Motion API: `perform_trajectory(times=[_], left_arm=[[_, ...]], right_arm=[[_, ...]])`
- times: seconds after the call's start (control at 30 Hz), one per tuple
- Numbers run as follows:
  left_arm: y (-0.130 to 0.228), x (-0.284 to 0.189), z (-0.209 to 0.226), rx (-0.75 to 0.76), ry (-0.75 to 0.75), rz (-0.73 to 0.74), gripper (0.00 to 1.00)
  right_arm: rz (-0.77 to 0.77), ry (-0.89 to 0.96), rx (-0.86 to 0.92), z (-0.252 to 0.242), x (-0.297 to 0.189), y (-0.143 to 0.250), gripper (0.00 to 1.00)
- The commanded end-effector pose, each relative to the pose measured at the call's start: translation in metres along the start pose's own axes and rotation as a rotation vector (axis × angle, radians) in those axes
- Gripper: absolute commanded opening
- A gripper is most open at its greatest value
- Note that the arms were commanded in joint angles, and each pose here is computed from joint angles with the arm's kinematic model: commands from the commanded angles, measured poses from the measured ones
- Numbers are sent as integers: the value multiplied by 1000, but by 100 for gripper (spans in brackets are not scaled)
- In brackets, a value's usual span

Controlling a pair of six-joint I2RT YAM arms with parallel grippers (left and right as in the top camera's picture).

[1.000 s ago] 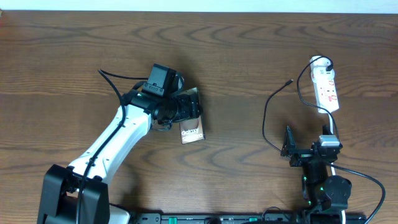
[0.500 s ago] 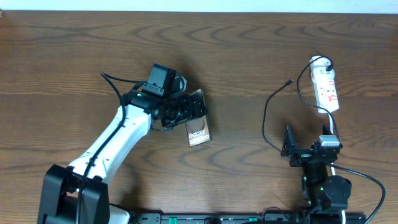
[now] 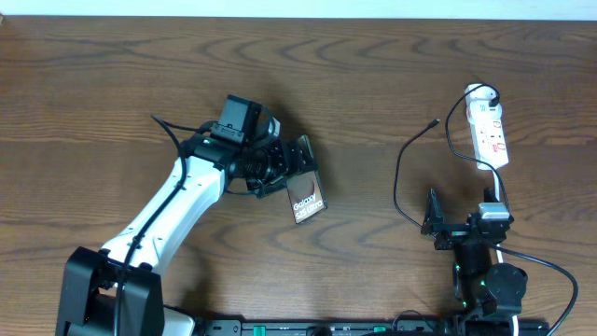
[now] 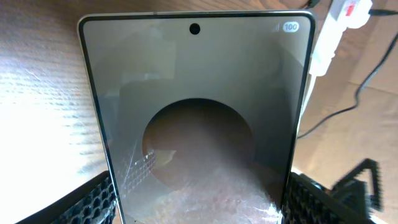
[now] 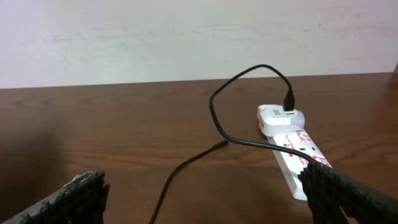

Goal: Plug charger to phone and switch on socket
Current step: 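Lift the phone with the left gripper and tilt it upright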

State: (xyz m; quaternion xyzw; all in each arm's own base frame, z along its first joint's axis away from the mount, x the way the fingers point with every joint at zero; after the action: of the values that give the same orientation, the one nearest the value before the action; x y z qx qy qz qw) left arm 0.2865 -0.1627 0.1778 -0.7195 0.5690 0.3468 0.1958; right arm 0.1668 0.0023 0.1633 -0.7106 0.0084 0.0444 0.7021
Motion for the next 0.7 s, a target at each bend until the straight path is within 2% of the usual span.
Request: perform_trajectory(times=[0.0, 0.3, 0.67], left_arm=[[2, -15, -9, -44, 101, 36, 59], [-4, -27, -9, -115, 188, 77, 59], [-1, -31, -16, -116, 268, 145, 59]], right_arm=[[-3, -1, -16, 1, 0, 0, 99], [-3, -1, -16, 1, 0, 0, 99], [-3, -1, -16, 1, 0, 0, 99]])
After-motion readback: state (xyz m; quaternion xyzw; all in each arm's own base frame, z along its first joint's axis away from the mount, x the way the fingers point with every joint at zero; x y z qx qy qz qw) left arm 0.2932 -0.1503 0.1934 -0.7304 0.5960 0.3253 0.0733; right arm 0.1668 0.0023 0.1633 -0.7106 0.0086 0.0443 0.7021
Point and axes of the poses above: each gripper's point midway between its finger pads, its own x axis out along the fingers, its own z axis along the line the jaws close on, y = z × x, the point moved 8 cm from there along -x, back along the fingers, and after that the axes turned 3 degrees about -x, right-handed, at the moved point
